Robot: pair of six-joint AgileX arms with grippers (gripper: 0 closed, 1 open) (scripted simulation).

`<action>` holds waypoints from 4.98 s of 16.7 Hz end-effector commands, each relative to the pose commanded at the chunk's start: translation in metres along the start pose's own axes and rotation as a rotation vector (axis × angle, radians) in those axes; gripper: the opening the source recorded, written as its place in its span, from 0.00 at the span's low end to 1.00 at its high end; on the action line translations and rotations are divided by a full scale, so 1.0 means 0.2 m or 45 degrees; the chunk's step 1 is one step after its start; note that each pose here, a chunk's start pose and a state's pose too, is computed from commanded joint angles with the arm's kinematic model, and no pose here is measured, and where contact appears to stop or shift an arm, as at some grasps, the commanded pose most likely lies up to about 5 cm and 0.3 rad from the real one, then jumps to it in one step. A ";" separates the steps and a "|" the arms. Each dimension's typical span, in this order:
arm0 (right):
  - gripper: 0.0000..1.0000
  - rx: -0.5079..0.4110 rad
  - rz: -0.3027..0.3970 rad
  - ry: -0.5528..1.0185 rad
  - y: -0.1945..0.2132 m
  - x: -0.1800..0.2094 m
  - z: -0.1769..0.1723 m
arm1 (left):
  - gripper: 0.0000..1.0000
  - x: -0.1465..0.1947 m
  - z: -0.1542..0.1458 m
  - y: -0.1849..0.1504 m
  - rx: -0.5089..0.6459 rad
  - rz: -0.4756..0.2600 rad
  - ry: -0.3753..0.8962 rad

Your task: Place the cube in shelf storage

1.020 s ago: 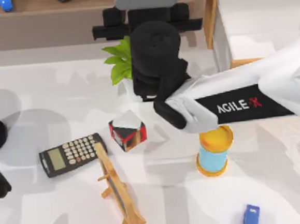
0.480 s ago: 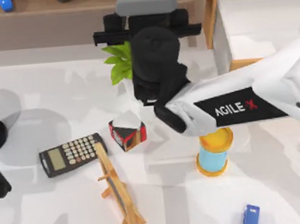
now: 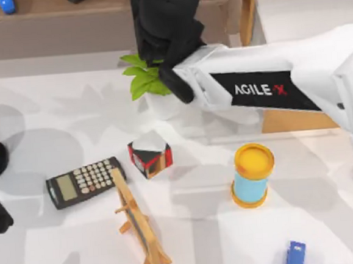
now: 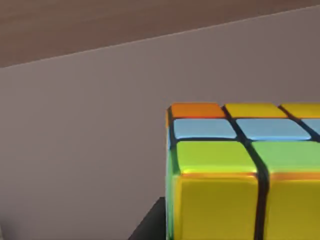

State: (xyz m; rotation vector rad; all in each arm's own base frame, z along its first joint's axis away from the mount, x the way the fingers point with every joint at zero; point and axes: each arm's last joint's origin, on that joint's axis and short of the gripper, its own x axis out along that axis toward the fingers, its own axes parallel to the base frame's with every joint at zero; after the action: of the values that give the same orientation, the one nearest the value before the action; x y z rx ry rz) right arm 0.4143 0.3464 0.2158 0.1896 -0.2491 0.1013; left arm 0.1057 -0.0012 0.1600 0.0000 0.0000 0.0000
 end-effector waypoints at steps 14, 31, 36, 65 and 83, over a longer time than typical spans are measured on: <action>0.23 -0.251 -0.129 0.191 -0.18 0.16 -0.26 | 1.00 0.00 0.00 0.00 0.000 0.000 0.000; 1.00 -0.251 -0.129 0.191 -0.18 0.16 -0.26 | 1.00 0.00 0.00 0.00 0.000 0.000 0.000; 1.00 -0.262 -0.087 0.174 -0.15 0.13 -0.24 | 1.00 0.00 0.00 0.00 0.000 0.000 0.000; 1.00 -2.229 0.141 0.369 -1.34 -1.17 -0.11 | 1.00 0.00 0.00 0.00 0.000 0.000 0.000; 1.00 -2.229 0.141 0.369 -1.36 -1.05 -0.14 | 1.00 0.00 0.00 0.00 0.000 0.000 0.000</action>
State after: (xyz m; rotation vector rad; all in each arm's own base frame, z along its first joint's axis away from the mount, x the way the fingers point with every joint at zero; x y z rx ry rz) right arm 0.2525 0.0711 0.0892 -1.5707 0.0078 -0.0078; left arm 0.1057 -0.0012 0.1600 0.0000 0.0000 0.0000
